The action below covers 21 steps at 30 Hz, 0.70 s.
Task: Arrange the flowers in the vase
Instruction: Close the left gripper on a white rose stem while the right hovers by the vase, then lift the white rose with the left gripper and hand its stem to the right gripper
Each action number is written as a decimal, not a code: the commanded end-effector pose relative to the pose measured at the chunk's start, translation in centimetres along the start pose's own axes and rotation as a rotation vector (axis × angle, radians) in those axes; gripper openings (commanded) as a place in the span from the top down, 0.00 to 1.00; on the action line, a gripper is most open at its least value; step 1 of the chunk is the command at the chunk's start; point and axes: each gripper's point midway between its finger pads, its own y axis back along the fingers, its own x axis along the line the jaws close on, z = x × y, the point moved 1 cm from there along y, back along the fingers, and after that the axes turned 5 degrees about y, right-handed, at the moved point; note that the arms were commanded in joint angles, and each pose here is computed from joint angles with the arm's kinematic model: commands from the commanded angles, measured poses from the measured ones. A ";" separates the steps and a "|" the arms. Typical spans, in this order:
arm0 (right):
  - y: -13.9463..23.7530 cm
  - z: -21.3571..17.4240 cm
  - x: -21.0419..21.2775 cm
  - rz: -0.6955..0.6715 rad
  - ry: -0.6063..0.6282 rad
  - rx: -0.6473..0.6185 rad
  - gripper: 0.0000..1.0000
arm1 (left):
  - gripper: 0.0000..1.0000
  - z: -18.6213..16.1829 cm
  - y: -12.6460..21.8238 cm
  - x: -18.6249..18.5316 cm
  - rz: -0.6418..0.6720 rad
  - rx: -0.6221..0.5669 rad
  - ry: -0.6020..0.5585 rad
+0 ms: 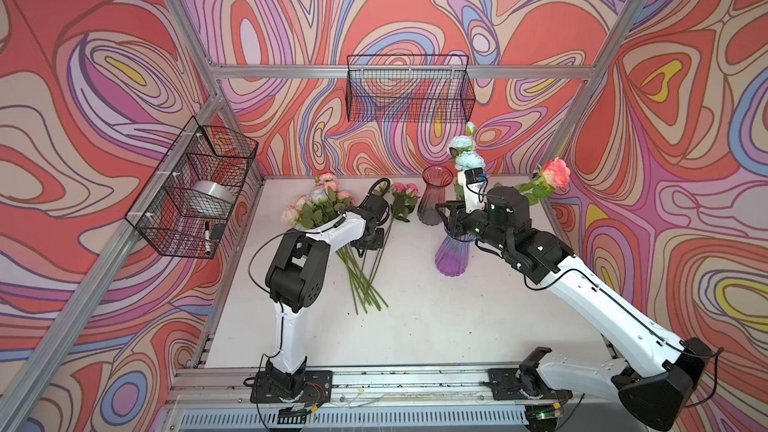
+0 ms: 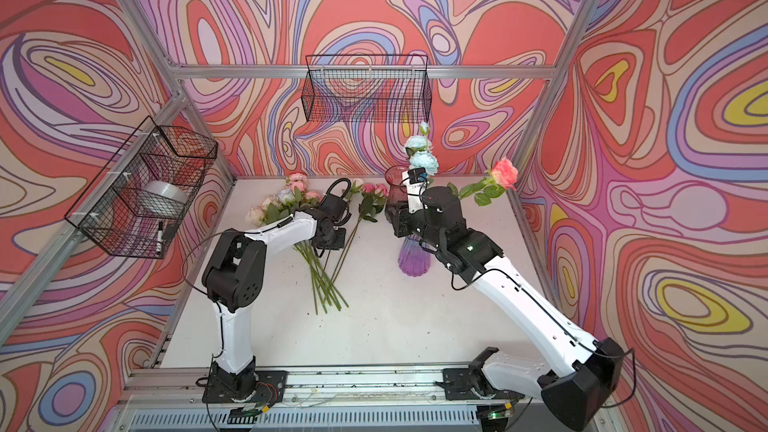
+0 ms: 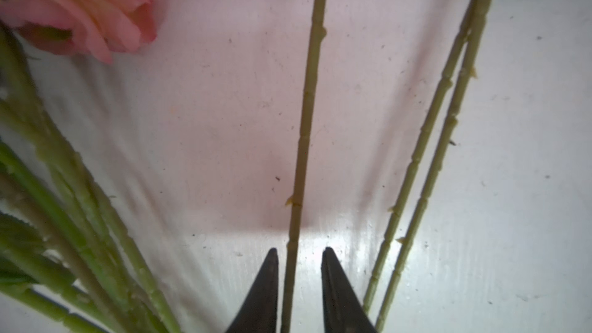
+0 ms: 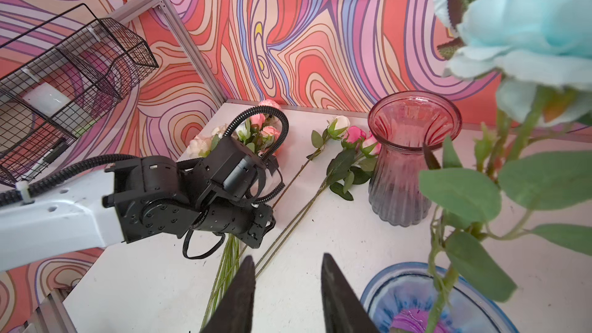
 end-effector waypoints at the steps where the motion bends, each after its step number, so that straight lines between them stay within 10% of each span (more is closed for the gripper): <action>1: 0.9 0.3 0.1 0.000 0.000 -0.019 0.66 | 0.97 0.5 0.9 0.6 0.030 -0.010 -0.004; 12: 1.8 2.3 0.7 0.020 -0.014 -0.059 0.66 | 1.00 2.2 12.8 -0.9 -0.171 -0.199 0.093; 21: 3.5 5.5 1.7 0.059 -0.031 -0.176 0.59 | 1.00 -2.0 25.7 -6.8 -0.327 -0.566 -0.166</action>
